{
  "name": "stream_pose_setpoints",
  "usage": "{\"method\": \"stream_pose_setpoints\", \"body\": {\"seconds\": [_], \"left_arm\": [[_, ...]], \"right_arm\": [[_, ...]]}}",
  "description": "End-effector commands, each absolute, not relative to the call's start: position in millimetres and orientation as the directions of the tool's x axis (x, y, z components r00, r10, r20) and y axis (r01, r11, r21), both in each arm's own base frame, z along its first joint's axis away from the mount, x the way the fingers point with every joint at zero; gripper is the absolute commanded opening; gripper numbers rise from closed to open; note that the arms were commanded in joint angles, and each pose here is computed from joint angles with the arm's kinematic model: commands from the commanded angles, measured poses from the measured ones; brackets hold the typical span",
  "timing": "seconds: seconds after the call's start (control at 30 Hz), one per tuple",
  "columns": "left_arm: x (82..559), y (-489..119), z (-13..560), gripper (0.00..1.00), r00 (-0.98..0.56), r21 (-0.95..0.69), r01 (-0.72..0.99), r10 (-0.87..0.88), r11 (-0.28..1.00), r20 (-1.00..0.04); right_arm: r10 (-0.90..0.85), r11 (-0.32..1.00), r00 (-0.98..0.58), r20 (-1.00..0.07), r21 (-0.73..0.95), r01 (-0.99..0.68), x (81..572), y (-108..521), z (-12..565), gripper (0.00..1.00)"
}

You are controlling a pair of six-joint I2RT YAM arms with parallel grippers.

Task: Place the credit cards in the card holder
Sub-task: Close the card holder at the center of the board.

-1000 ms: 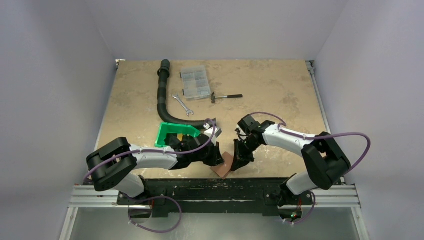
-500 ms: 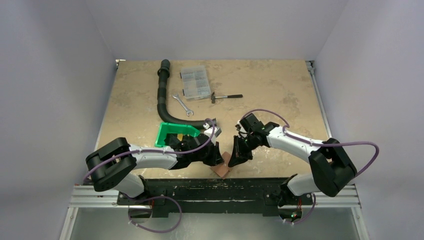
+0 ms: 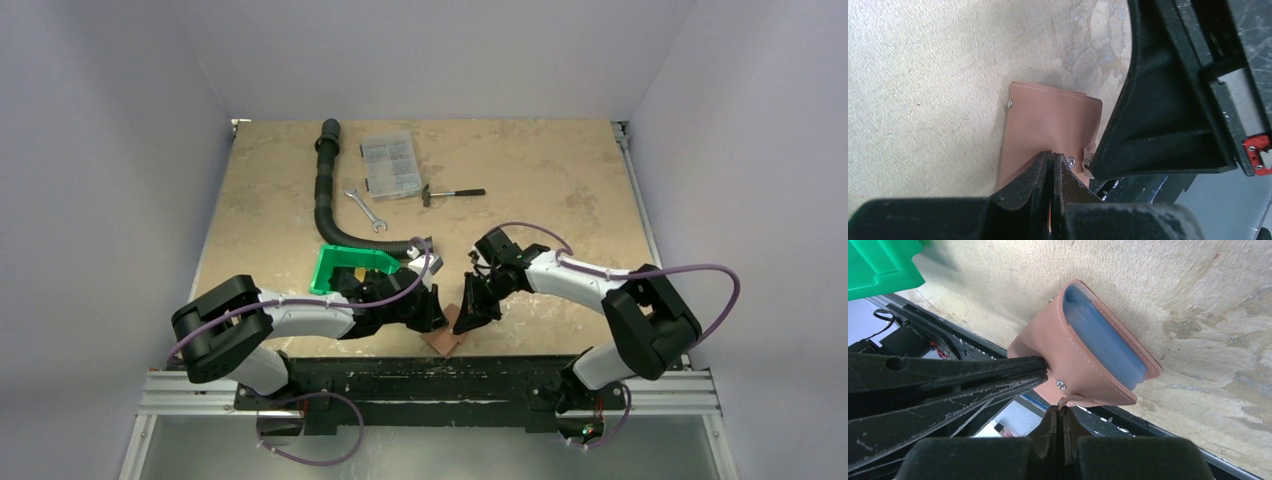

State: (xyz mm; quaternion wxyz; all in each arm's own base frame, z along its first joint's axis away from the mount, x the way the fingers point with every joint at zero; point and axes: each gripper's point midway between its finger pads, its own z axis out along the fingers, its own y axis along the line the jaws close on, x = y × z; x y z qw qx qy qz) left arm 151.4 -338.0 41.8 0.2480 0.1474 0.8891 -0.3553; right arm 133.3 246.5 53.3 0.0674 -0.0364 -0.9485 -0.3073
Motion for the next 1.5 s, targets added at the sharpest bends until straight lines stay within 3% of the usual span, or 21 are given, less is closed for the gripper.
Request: {"method": "stream_pose_setpoints", "body": {"seconds": [0.0, 1.03, 1.47], "left_arm": [[128.2, -307.3, 6.6, 0.0, -0.868, -0.487, 0.424, 0.189, 0.764, -0.459], [128.0, -310.8, 6.0, 0.0, -0.863, -0.491, 0.439, 0.201, 0.752, -0.463], [127.1, -312.4, 6.9, 0.0, -0.861, -0.497, 0.447, 0.207, 0.744, -0.465]], "right_arm": [[0.026, 0.797, -0.994, 0.107, 0.598, 0.085, 149.9, 257.6, 59.3, 0.0], [-0.018, 0.87, -0.99, 0.142, 0.491, 0.055, 163.3, 255.0, 42.6, 0.0], [0.05, 0.921, -0.979, 0.196, 0.37, 0.121, 166.8, 258.2, 31.8, 0.0]]}}
